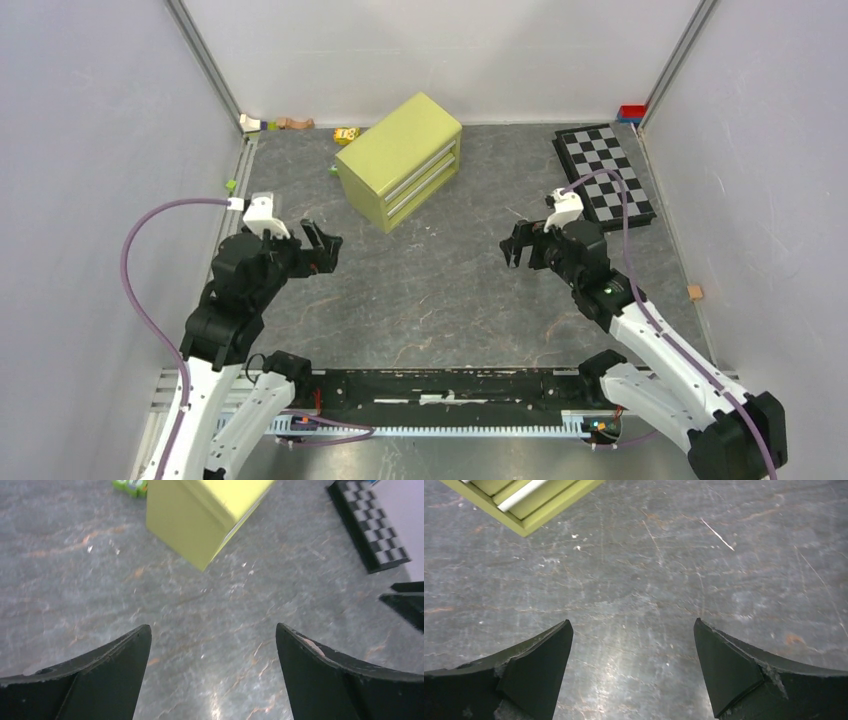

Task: Organize the makeup
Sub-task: Reset both arms

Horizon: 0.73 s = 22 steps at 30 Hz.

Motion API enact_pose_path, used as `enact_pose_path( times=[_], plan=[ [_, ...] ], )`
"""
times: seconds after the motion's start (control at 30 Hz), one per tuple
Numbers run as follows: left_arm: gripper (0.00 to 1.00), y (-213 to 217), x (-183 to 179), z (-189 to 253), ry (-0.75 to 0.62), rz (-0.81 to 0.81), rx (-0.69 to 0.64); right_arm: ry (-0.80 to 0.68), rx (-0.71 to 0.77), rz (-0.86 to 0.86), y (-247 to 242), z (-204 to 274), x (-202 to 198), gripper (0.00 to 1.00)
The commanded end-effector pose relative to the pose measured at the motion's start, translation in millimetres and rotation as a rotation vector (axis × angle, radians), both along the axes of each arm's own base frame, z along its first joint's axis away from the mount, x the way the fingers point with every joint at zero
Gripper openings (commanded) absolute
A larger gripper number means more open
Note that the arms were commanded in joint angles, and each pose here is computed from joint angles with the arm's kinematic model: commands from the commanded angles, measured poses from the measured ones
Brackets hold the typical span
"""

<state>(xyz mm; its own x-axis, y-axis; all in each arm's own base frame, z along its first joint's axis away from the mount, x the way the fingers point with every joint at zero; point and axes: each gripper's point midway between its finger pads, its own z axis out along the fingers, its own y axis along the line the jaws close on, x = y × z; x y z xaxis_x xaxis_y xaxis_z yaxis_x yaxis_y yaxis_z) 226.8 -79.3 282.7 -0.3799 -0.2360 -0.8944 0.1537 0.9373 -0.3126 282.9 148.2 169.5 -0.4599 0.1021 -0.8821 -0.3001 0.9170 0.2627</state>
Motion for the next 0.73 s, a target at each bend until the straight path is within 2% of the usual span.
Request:
enact_pose_path(
  times=[0.0,0.13,0.7],
  plan=[
    [1.0,15.0,-18.8,-39.9,0.097,0.061,0.037,0.022,-0.104,-0.062,-25.8,-16.9,-12.2,0.98],
    [1.0,-2.6,-23.5,-34.3,0.036,-0.069,0.033,0.025,-0.159,-0.1,-40.8,-24.1,-17.7,0.98],
    [1.0,2.3,-21.4,-42.2,0.042,-0.044,0.051,-0.056,-0.224,-0.134,-62.3,-38.9,-28.4,0.98]
  ],
)
